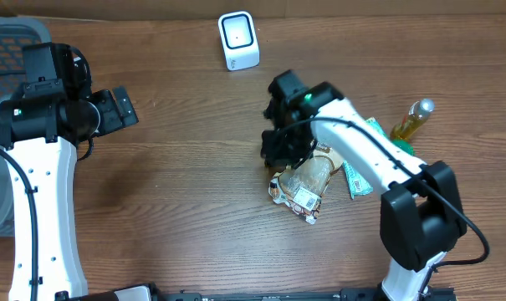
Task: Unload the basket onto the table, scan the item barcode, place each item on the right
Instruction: 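Lower the PanTree bag onto the table with the right gripper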
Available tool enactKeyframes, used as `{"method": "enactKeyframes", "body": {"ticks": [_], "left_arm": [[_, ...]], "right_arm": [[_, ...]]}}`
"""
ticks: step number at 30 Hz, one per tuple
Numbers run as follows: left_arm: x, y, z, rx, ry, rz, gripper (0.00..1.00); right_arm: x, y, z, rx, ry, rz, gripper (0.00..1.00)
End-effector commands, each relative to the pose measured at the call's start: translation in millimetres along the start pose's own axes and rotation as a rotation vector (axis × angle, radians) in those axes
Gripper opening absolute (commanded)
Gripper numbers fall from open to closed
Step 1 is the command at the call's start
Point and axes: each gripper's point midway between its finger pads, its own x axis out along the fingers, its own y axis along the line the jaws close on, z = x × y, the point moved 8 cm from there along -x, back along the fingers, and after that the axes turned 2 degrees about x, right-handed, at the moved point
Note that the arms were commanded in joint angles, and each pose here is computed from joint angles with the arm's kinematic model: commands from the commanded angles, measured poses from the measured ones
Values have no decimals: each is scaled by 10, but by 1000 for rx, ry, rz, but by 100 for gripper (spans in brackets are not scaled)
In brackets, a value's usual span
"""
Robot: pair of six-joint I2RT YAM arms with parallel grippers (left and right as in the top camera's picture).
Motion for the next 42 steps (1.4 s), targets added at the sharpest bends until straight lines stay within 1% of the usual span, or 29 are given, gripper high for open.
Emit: {"method": "enactKeyframes", "body": {"ticks": [1,4,9,10,11,14,17,22,24,25,28,31,35,36,37,38,39,40,42], "left_arm": [[-26,5,34,17,-15,2,100],[-26,5,35,17,-15,2,100],[-26,5,34,17,-15,2,100],[-26,5,34,17,-15,2,99],[-26,5,34,17,-15,2,100],[-26,5,34,17,-15,2,100],[-26,5,34,17,-15,2,100],[-26,5,35,17,-15,2,100],[-26,5,34,17,-15,2,100],[-26,5,34,17,-15,2,100],[-26,5,34,17,-15,2,100],[-26,5,34,17,-15,2,100],[-26,5,34,17,-15,2,99],[-26,5,34,17,-15,2,100],[-26,5,35,17,-15,2,100],[-26,5,34,17,-15,2,100],[-26,5,34,17,-15,2,100],[-26,5,34,17,-15,2,100],[-26,5,35,17,-15,2,100]], "right_arm": [[145,-64,-79,79,-3,-70,8],[256,-181,-132,138,-16,-160,10],[320,-345,-229,158,3,-267,11],[306,-389,-254,163,11,-305,5],[286,-440,-288,167,21,-355,4],[242,-527,-368,172,50,-444,4],[215,-570,-418,174,72,-488,7],[220,-566,-398,172,60,-485,8],[224,-548,-392,171,59,-471,6],[224,-531,-386,172,58,-456,4],[188,-475,-326,164,10,-418,4],[92,-397,-237,148,-69,-377,4],[-9,-352,-93,144,-158,-335,10],[-18,-358,-56,147,-175,-326,13],[-24,-371,-30,151,-187,-321,20],[-31,-384,-9,155,-196,-317,36],[-38,-397,11,159,-204,-314,68],[-46,-409,29,163,-212,-311,83],[-60,-440,54,173,-221,-307,95]]}}
